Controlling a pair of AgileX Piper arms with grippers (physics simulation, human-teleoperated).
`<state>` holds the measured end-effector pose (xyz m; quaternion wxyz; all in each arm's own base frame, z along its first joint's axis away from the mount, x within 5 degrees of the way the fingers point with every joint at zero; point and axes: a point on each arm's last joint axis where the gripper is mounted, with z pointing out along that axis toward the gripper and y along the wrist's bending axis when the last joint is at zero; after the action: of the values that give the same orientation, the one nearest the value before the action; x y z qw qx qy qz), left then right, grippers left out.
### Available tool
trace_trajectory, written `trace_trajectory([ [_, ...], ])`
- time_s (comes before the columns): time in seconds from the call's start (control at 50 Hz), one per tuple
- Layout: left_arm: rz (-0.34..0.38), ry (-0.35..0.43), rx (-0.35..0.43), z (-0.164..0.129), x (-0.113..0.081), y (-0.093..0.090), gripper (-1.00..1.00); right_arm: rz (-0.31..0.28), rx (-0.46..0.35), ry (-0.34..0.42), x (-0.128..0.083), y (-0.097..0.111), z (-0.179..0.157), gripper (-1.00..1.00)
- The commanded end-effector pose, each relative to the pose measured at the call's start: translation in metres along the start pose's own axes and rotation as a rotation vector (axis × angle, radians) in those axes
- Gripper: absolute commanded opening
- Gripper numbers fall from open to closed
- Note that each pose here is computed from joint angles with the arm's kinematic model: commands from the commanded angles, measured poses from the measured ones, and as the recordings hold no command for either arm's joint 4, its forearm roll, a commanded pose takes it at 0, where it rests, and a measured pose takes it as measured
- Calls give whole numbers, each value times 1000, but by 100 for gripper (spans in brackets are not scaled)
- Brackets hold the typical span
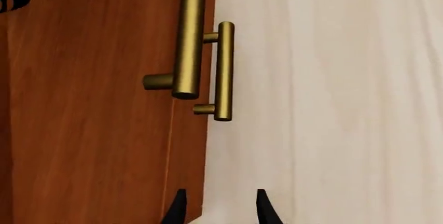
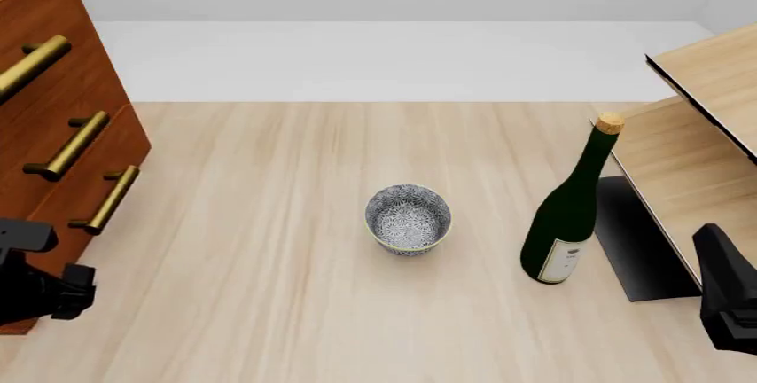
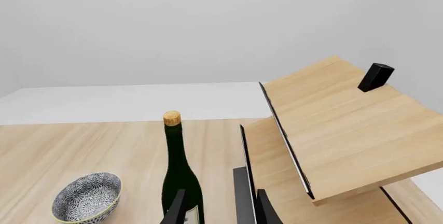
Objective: Close the bottom drawer of the cabinet and open the top drawer.
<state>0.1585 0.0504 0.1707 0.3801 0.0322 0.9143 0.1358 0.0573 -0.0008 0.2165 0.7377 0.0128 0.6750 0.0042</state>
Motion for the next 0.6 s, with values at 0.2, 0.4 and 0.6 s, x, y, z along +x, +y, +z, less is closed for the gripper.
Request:
trace_trajectory([
  [0.2,12,-7,25,-3,-3,-5,100,-1,0,-1,0,0,-1,100],
  [0.4,26,-18,95,-11,-12,-18,100,1,2,-1,0,0,-1,100],
  [0.6,27,-28,177,-21,-30,-31,100,0,8,-1,0,0,1,100],
])
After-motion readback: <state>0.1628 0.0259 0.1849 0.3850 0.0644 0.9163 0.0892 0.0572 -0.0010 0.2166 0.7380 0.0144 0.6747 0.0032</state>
